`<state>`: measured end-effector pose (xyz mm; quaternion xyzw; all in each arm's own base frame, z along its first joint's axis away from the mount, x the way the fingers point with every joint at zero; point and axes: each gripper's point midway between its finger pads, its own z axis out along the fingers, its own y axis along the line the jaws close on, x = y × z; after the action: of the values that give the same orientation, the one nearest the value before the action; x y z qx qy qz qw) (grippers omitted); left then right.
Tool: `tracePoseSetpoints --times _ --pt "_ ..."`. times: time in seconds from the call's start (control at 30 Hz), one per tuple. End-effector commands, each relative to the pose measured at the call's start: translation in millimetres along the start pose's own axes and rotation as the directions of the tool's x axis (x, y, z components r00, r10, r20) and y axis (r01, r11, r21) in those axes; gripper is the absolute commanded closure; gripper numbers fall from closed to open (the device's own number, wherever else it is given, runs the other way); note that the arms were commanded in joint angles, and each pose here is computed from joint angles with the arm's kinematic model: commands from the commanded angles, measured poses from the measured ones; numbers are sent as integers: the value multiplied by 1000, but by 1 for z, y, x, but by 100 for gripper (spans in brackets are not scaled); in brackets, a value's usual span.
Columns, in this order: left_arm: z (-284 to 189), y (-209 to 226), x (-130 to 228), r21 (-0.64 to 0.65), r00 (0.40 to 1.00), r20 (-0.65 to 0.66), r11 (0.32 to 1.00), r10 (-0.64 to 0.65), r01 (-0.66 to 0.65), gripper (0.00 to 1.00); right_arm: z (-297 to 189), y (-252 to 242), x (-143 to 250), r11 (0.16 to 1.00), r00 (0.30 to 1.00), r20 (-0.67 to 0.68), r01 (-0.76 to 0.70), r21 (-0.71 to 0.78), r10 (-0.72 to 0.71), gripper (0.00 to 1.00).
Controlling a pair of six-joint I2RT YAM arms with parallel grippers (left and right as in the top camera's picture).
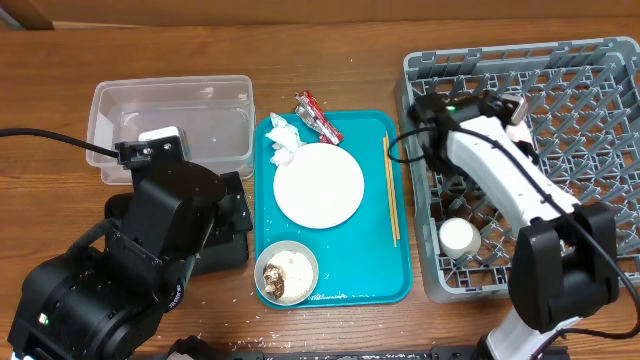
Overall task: Sort waste into correct bins and load items into the dishwasher
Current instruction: 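Move the right gripper to the white plate and grip its edge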
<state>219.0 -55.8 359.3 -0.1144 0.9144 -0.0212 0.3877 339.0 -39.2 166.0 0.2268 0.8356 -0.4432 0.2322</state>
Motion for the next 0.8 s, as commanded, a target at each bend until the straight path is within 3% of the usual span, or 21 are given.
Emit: tracePoseSetpoints --times 0.0,0.17,0.23,0.3,0.37,0.43,0.47,0.67,0.77 --pt "0 1 -2 -13 1000 12 1000 -10 10 0 -45 0 -23 988 994 50 -91 -121 98 21" --pt "0 1 -2 -13 1000 12 1000 -9 9 0 -95 30 -11 941 1000 -12 -3 -338 -1 18" --pt "0 1 -2 -13 1000 12 1000 -9 9 0 -118 57 9 872 992 -73 51 -487 -99 19" --pt "0 1 -2 -13 1000 12 1000 -9 9 0 -150 90 35 734 964 -135 81 -674 -230 21" --pt "0 1 -2 -13 1000 12 1000 -9 9 0 -187 119 60 544 921 -159 66 -836 -355 27" --pt "0 1 -2 -13 1000 12 1000 -9 9 0 -211 135 77 429 890 -191 6 -903 -414 36" --pt "0 1 -2 -13 1000 12 1000 -9 9 0 -214 141 84 418 879 -224 -31 -908 -420 37" --pt "0 1 -2 -13 1000 12 1000 -9 9 0 -184 162 124 534 824 -448 -220 -817 -346 41" --pt "0 1 -2 -13 1000 12 1000 -9 9 0 -187 177 144 476 794 -469 -264 -839 -386 44"
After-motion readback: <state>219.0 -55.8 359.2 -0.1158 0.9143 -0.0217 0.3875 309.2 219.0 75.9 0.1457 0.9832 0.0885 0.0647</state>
